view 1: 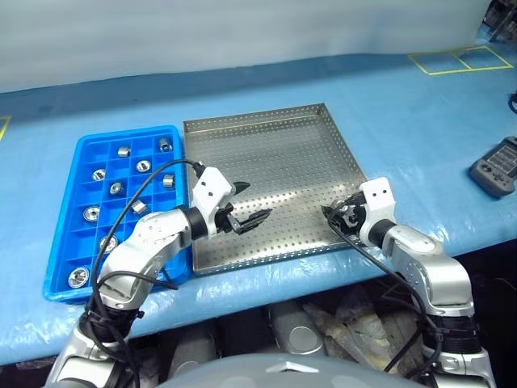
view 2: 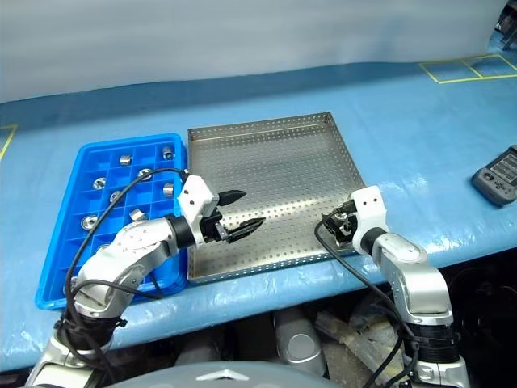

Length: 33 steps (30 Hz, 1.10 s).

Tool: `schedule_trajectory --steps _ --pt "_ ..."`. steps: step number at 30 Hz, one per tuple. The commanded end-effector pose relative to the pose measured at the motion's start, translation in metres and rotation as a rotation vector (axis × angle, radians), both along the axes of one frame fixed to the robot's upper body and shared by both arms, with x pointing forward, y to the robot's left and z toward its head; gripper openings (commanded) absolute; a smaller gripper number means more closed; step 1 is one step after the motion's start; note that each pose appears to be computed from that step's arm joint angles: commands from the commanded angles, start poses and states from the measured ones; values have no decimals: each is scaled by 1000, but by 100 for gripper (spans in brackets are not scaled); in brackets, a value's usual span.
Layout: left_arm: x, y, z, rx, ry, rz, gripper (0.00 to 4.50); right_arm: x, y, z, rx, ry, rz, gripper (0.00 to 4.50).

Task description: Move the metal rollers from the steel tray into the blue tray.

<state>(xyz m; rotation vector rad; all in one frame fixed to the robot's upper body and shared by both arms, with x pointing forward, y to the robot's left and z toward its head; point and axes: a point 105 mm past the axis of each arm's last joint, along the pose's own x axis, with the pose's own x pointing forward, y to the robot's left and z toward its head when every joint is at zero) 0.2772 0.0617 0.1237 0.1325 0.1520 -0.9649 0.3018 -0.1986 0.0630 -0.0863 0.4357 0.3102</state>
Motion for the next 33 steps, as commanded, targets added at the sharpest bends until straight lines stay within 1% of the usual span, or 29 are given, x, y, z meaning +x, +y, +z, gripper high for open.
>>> schedule_trajectory --steps 1,4,10,16,18,22,26,29,33 --pt "-3 0 14 -10 -61 -4 408 2 -3 6 4 -25 -14 263" --pt "-2 -1 14 -11 -62 -5 408 3 -3 7 4 -28 -14 175" --pt "-2 0 15 -12 -63 -2 408 4 -3 9 11 -35 -18 172" --pt "-2 7 17 -9 -65 24 408 9 13 27 11 -105 48 172" --pt "-3 17 18 -12 -66 66 408 12 29 38 32 -149 116 172" --pt "-12 45 19 -11 -57 175 408 15 68 57 74 -212 287 172" --pt "-24 84 22 24 -55 323 408 18 114 72 115 -258 486 172" --pt "-34 109 27 71 -69 429 408 20 147 80 140 -277 621 172" --pt "-46 129 34 117 -95 538 408 17 177 85 157 -284 749 172"
